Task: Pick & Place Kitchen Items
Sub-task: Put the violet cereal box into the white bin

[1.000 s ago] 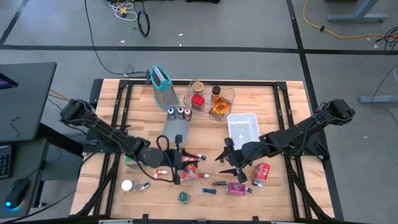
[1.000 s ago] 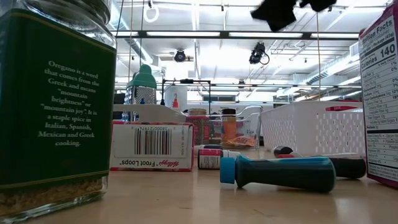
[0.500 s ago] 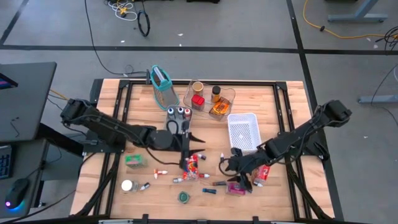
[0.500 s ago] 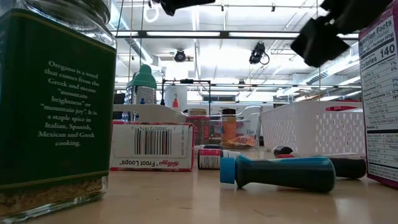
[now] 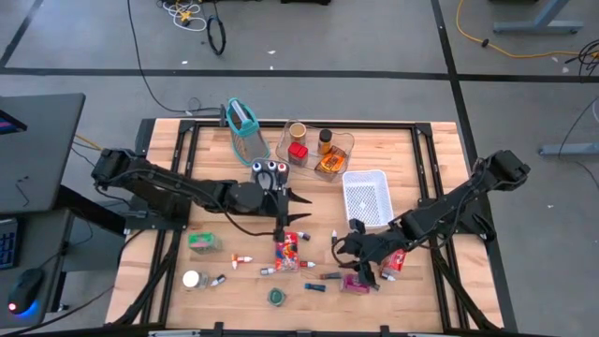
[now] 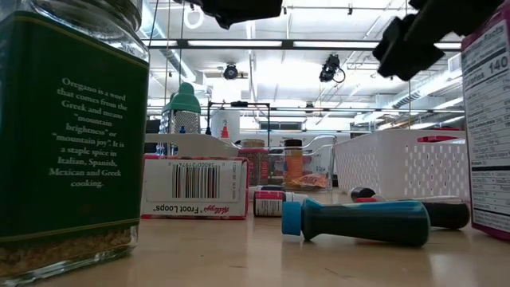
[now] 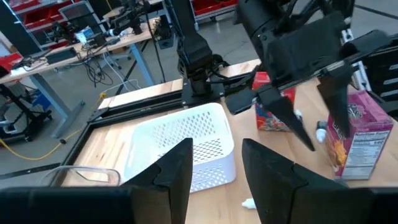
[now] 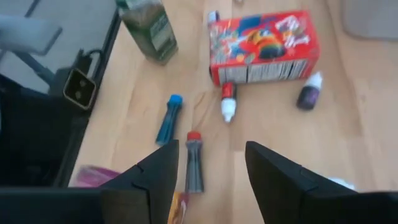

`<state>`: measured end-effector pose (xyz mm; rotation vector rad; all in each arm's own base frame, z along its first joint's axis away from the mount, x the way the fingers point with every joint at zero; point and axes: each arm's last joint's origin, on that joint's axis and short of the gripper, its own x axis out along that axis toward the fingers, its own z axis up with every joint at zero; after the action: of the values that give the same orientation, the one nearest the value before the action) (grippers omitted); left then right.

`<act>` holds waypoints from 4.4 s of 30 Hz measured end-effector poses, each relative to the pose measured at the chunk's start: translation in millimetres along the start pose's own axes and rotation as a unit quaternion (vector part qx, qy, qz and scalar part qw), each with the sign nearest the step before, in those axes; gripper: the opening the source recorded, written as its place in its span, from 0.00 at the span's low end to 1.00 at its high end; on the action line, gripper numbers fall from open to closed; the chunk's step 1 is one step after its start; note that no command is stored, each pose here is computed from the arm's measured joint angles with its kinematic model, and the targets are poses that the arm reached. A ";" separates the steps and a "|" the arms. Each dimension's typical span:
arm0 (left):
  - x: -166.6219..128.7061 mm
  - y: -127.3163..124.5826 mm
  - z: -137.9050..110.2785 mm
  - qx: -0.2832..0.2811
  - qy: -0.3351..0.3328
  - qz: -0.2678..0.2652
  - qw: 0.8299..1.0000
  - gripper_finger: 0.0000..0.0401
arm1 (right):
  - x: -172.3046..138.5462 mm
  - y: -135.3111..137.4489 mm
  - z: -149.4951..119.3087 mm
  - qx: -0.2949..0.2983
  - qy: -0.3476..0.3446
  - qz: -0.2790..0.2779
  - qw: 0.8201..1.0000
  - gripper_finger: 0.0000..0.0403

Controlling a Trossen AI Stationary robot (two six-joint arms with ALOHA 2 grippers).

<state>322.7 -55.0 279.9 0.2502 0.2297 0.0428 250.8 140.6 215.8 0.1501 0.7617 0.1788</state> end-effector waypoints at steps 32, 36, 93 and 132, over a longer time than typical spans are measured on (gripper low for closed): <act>0.3 2.6 3.0 -0.007 -0.015 0.011 1.000 0.36 | -9.3 12.7 -12.4 0.076 0.075 0.067 0.992 0.48; 0.3 2.7 2.9 -0.007 -0.015 0.011 1.000 0.36 | -1.0 13.4 -16.4 0.072 0.085 0.059 0.992 0.48; 0.3 1.7 3.3 -0.009 -0.019 -0.002 1.000 0.35 | -113.0 -154.5 15.9 -0.025 0.129 -0.135 0.982 0.00; 0.3 1.8 3.3 0.059 -0.018 0.001 0.998 0.35 | -121.5 -236.6 -22.3 -0.005 0.135 -0.291 0.947 0.34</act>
<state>323.7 -54.0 283.3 0.3691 0.1960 0.0276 174.2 -114.4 234.3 -0.1163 1.0473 -0.3663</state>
